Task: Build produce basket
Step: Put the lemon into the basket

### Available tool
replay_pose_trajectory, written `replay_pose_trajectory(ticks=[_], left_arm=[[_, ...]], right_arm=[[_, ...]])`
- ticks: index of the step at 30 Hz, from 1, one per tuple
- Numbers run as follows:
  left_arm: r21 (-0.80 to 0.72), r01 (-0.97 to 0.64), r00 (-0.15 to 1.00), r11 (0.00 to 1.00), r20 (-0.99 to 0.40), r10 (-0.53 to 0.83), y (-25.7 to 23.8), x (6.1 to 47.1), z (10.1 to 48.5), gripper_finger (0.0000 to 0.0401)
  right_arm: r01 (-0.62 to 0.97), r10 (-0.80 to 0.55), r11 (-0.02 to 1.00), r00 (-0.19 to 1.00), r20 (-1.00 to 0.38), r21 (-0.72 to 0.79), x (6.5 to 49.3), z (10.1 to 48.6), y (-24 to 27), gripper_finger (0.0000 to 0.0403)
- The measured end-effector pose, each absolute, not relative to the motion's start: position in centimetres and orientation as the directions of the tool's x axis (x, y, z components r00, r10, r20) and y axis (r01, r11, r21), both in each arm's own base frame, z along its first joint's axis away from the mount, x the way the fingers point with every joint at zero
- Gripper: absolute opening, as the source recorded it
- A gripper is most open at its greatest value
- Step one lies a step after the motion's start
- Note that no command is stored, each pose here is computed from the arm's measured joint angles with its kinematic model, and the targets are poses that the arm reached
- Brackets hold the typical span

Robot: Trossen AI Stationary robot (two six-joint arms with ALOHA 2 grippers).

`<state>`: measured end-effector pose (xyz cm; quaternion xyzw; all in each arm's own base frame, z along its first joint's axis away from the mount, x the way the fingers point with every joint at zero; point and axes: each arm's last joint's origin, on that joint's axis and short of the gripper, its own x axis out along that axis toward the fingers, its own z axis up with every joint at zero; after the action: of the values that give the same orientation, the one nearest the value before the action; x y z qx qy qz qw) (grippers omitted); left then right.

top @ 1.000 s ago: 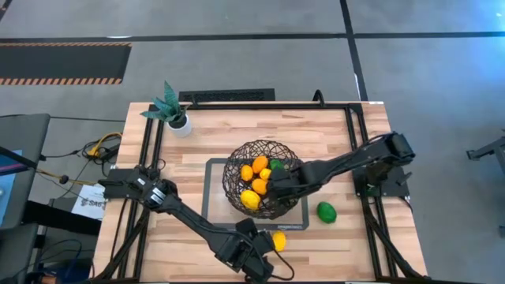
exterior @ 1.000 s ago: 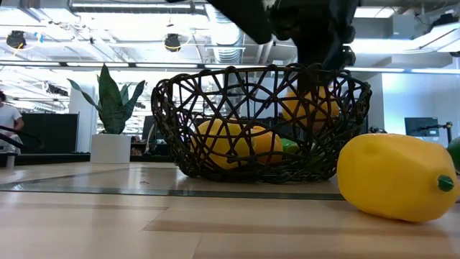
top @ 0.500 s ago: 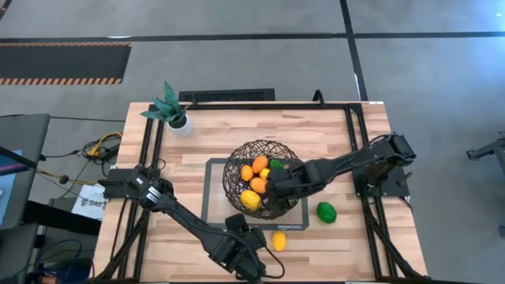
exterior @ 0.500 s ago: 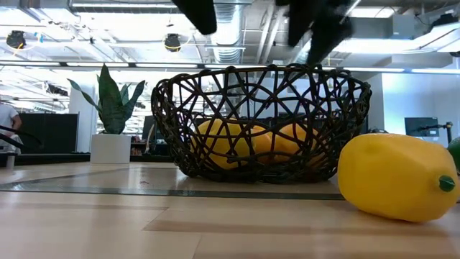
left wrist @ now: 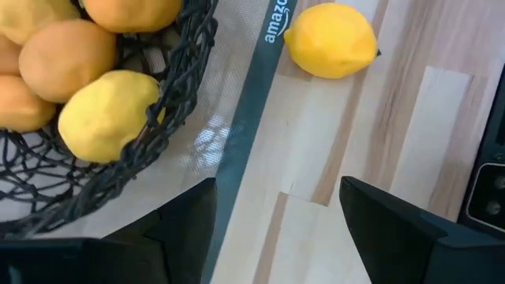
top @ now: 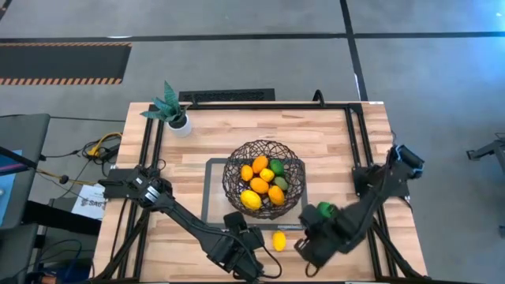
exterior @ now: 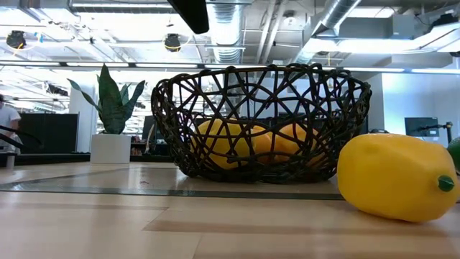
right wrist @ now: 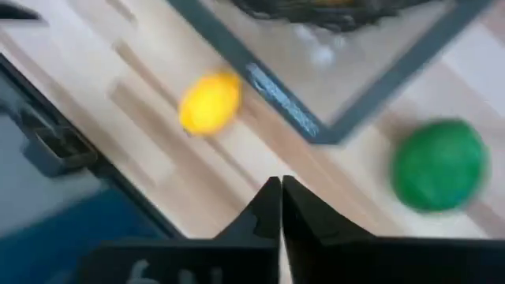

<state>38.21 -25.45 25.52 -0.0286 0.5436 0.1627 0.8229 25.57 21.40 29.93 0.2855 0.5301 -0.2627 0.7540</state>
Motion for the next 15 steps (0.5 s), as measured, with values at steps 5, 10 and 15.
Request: replay_pose_trajectory(ticks=[5, 10, 15], left_arm=[[0.15, -0.258, 0.359, 0.954, -0.902, 0.239, -25.2, 38.4, 25.5, 0.0255], [0.179, -0.213, 0.372, 0.961, -0.894, 0.249, -25.1, 38.5, 25.6, 0.0255], [0.18, -0.188, 0.366, 0.966, -0.9, 0.239, -25.1, 38.6, 25.6, 0.0255]], right_arm=[[0.767, -0.188, 0.627, 0.322, -0.928, 0.138, 26.3, 27.4, 23.3, 0.0017], [0.787, -0.239, 0.613, 0.265, -0.934, 0.066, 28.7, 23.0, 24.3, 0.0006], [0.751, -0.19, 0.656, 0.255, -0.948, 0.07, 31.0, 19.9, 24.7, 0.0003]])
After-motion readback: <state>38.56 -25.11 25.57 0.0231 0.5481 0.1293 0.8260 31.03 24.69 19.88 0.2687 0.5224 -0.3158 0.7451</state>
